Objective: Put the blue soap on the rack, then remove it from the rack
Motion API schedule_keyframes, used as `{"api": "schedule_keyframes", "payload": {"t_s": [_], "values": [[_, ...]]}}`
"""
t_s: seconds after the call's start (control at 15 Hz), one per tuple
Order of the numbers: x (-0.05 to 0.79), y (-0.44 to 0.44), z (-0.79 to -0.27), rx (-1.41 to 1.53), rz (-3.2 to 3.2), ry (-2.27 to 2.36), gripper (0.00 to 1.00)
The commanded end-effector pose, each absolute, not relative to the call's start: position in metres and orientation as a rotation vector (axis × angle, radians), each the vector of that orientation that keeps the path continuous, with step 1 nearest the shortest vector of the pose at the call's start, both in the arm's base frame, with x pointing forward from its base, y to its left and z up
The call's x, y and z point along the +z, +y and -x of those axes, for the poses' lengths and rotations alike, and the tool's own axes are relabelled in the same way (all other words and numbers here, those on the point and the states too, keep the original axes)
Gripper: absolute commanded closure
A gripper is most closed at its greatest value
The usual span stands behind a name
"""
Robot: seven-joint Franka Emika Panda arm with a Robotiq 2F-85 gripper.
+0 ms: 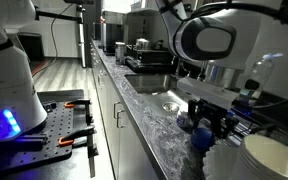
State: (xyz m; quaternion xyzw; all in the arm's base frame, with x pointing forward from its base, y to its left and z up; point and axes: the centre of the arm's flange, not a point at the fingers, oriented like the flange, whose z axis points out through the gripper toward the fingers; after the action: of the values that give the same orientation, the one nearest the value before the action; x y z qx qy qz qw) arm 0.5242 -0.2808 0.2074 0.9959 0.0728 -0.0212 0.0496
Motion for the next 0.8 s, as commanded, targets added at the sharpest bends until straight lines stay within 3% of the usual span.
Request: {"api": "schedule_keyframes", "payload": {"t_s": [0.0,0.2,0.73], "values": [[0.213,-0.283,-0.520,-0.047,-3.040,0.195,0.15],[0.219,-0.284,-0.513,-0.031,-3.039,0.197,0.01],[0.257,-0.283,-0.482,0.084,-3.029,0.207,0.00]]}}
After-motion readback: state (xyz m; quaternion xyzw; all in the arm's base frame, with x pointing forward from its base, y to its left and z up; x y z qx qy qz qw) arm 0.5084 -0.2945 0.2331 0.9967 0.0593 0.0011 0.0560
